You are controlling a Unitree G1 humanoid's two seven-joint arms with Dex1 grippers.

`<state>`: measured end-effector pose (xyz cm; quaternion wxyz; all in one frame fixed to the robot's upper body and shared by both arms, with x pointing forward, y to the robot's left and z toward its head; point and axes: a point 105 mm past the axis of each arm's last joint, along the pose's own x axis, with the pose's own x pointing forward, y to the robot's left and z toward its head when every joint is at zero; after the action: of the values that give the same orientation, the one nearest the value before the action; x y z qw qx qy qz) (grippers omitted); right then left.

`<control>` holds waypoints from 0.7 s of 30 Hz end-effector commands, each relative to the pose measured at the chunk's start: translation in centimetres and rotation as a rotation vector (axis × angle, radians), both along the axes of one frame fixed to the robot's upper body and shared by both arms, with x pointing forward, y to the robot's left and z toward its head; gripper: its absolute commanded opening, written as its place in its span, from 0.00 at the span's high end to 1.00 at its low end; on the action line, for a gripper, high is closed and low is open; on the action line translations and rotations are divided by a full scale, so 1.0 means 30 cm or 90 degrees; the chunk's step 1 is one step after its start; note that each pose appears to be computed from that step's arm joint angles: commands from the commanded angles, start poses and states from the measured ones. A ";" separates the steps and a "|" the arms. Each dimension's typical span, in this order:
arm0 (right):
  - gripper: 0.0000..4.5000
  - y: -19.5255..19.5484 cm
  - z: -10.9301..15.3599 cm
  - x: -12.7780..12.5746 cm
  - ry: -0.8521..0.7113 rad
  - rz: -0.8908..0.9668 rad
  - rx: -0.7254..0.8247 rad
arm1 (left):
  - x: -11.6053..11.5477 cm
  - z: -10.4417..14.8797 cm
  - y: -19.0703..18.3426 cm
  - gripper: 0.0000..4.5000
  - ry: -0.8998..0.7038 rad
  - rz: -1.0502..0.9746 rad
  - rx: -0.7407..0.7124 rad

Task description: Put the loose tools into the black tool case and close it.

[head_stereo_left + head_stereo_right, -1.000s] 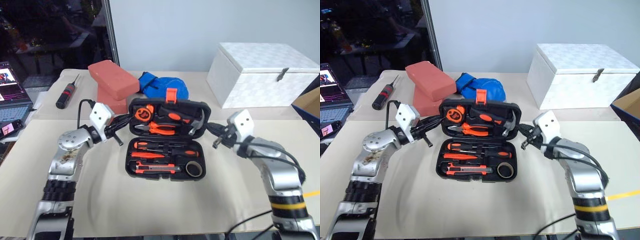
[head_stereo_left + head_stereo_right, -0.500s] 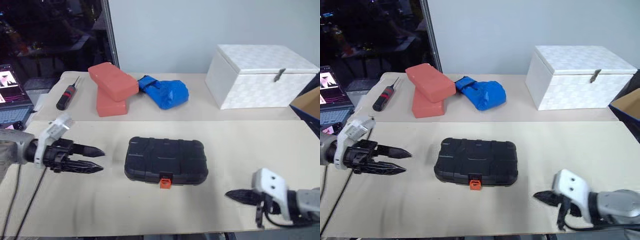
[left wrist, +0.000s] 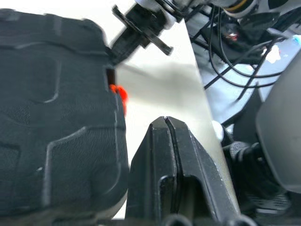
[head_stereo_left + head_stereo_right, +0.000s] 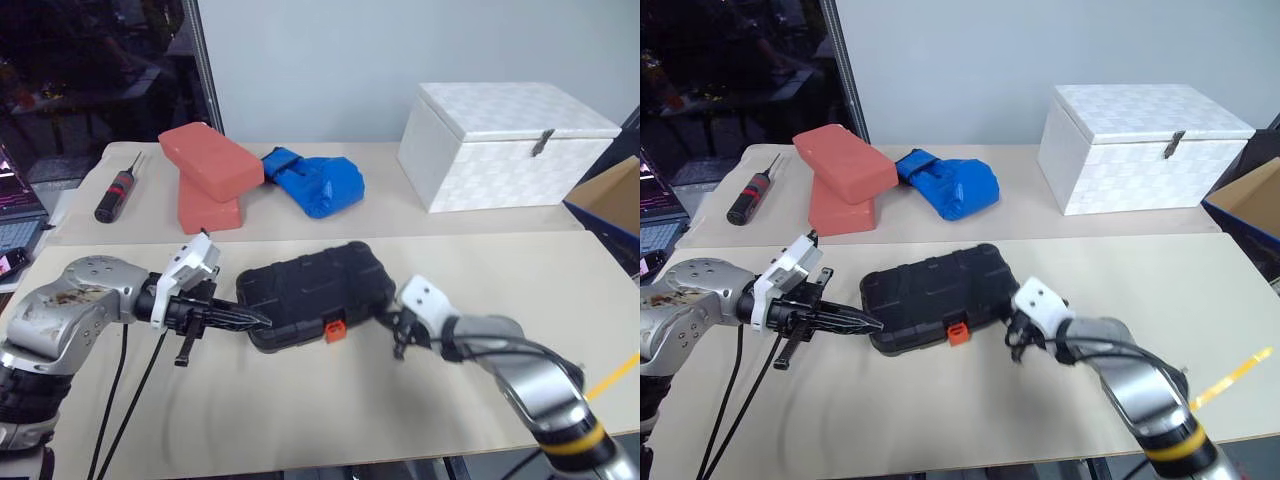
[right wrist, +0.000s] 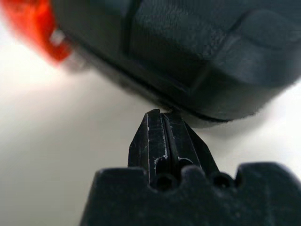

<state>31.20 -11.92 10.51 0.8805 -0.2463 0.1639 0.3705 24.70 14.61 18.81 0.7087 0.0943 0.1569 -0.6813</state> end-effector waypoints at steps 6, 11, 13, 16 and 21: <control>0.94 0.021 0.092 0.166 -0.064 -0.023 0.049 | 0.056 -0.008 -0.073 1.00 -0.074 0.058 -0.001; 0.59 -0.030 0.121 0.011 -0.019 0.018 0.110 | 0.096 -0.038 -0.120 1.00 -0.090 0.104 0.004; 0.45 -0.006 0.124 -0.054 0.005 0.045 0.145 | 0.114 -0.083 -0.125 1.00 -0.081 0.124 0.035; 0.28 0.054 0.088 -0.101 0.032 0.054 0.171 | 0.137 -0.157 -0.121 1.00 -0.075 0.144 0.086; 0.28 0.124 0.061 -0.046 0.013 0.010 0.193 | 0.143 -0.175 -0.116 1.00 -0.075 0.139 0.095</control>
<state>29.09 -8.48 11.45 0.8935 -0.1025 0.1355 0.4156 28.96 11.01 14.37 0.7813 0.1611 0.1592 -0.5816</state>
